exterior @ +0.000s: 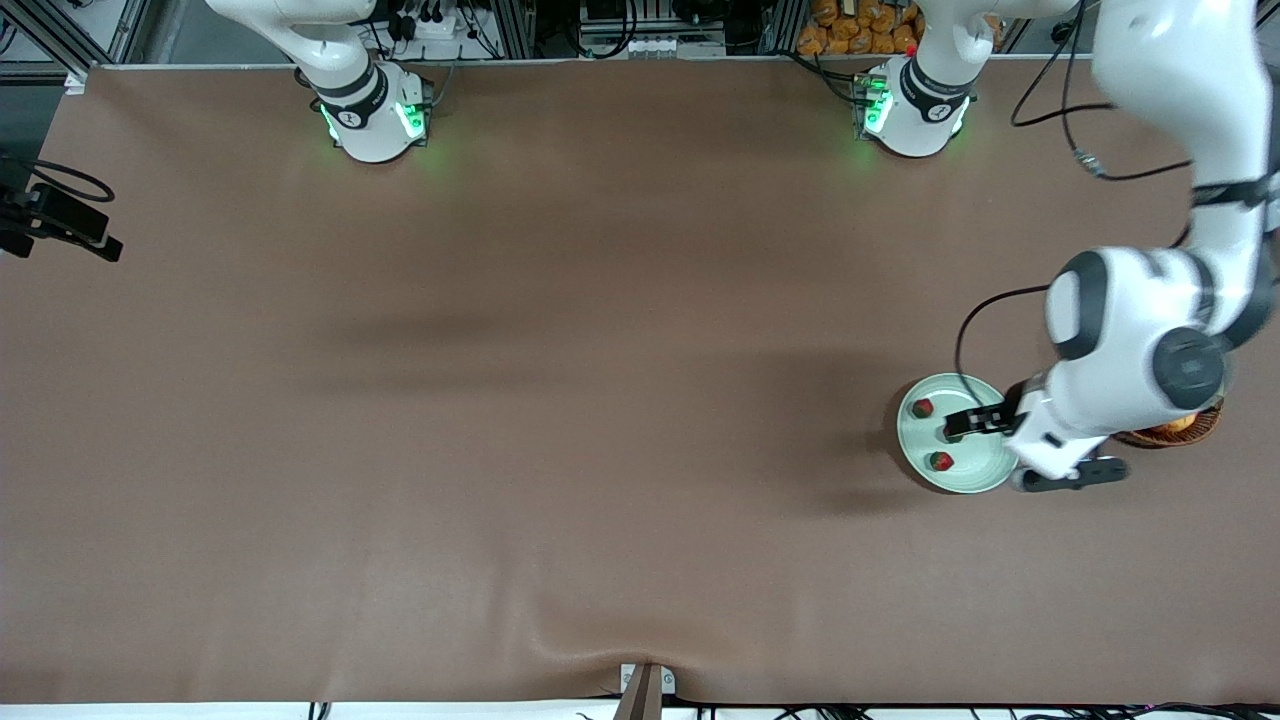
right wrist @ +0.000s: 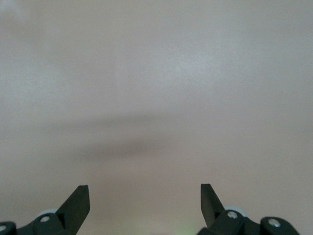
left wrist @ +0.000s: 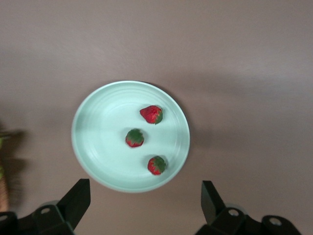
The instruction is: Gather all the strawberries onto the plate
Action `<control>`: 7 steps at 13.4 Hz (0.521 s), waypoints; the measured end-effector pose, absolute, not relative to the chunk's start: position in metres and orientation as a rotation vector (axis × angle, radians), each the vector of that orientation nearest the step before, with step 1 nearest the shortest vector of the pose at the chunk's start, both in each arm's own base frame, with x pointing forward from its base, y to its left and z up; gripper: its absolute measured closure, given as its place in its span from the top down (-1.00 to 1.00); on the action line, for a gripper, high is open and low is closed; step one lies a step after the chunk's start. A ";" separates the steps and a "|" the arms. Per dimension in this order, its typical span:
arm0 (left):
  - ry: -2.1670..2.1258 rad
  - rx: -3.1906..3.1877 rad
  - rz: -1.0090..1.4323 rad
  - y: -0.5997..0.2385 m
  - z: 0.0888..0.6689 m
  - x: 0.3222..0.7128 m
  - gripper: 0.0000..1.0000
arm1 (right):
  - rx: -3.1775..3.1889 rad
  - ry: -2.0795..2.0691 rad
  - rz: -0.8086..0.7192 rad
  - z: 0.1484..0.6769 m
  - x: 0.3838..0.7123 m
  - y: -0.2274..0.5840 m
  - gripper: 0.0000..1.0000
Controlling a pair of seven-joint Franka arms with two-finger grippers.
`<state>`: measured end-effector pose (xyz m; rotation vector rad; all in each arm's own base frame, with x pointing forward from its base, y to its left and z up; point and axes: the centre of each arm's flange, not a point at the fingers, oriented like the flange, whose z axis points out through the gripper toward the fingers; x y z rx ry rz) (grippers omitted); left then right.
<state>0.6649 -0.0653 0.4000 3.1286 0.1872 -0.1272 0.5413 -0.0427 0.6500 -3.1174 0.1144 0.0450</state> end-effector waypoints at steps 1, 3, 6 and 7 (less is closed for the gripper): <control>0.187 3.127 -0.091 -0.061 0.435 0.666 1.00 | -3.117 0.114 0.045 0.650 0.541 -0.043 1.00; 0.183 3.121 -0.033 -0.054 0.492 0.656 1.00 | -3.117 0.114 0.046 0.650 0.541 -0.043 1.00; 0.162 3.108 0.002 -0.054 0.563 0.622 1.00 | -3.117 0.112 0.050 0.648 0.542 -0.042 1.00; 0.149 3.105 -0.002 -0.056 0.583 0.608 1.00 | -3.117 0.111 0.052 0.648 0.542 -0.042 1.00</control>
